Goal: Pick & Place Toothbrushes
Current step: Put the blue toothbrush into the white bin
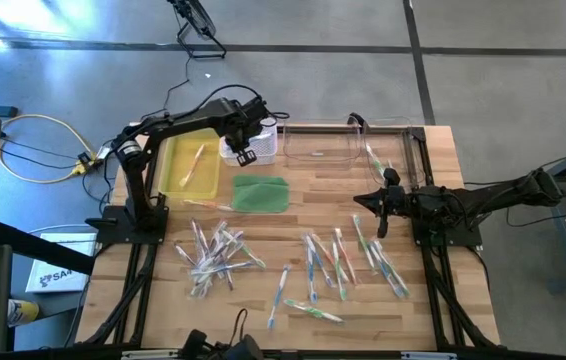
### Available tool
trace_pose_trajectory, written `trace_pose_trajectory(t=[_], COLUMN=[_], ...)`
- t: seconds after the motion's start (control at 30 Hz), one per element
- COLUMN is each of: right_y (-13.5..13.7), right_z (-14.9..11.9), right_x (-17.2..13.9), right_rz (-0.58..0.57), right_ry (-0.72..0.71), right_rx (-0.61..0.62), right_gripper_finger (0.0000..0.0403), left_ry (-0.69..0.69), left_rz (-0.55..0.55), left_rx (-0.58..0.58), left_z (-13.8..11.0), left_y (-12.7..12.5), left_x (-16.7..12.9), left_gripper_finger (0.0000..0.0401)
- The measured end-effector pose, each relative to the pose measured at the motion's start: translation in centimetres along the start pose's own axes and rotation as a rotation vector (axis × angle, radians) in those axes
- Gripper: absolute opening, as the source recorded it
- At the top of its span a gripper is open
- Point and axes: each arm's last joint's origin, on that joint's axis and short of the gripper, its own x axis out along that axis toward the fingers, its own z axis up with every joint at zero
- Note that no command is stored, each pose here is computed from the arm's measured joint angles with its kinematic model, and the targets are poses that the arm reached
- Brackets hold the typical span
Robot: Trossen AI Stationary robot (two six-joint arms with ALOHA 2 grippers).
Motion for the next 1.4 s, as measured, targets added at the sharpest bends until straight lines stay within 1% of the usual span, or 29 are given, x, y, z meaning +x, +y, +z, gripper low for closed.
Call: trace_pose_trajectory(t=[0.17, 0.23, 0.37, 0.57, 0.7, 0.87, 1.27, 1.4], right_y=[0.0, 0.0, -0.01, 0.0, 0.0, 0.0, -0.01, 0.0], right_z=[0.0, 0.01, 0.01, 0.0, 0.0, 0.0, 0.01, 0.01], right_x=[0.0, 0.0, 0.0, 0.0, 0.0, 0.0, 0.0, 0.0], right_rz=[0.0, 0.0, -0.001, 0.0, -0.001, 0.0, -0.001, 0.0], right_ry=[0.0, 0.0, 0.0, 0.0, 0.0, 0.0, -0.001, -0.001], right_rx=[0.0, 0.0, 0.0, 0.0, 0.0, 0.0, 0.0, 0.001], right_gripper_finger=[0.0002, 0.0002, 0.0002, 0.0002, 0.0002, 0.0002, 0.0002, 0.0002], left_ry=[-0.009, -0.008, -0.002, 0.001, 0.0, 0.001, -0.001, 0.001], left_rz=[-0.003, -0.003, -0.004, 0.01, 0.012, 0.009, -0.007, -0.019], left_rx=[-0.011, -0.025, -0.033, -0.047, -0.038, 0.002, 0.004, 0.028], left_z=[0.16, 0.14, 0.09, 0.07, 0.08, 0.06, 0.07, 0.03], left_y=[-0.02, -0.02, -0.03, 0.01, 0.02, 0.01, -0.05, -0.09], left_x=[0.14, 0.14, 0.14, 0.14, 0.14, 0.13, 0.12, 0.12], left_gripper_finger=[0.0002, 0.0008, 0.0036, 0.0092, 0.0115, 0.0121, 0.0122, 0.0122])
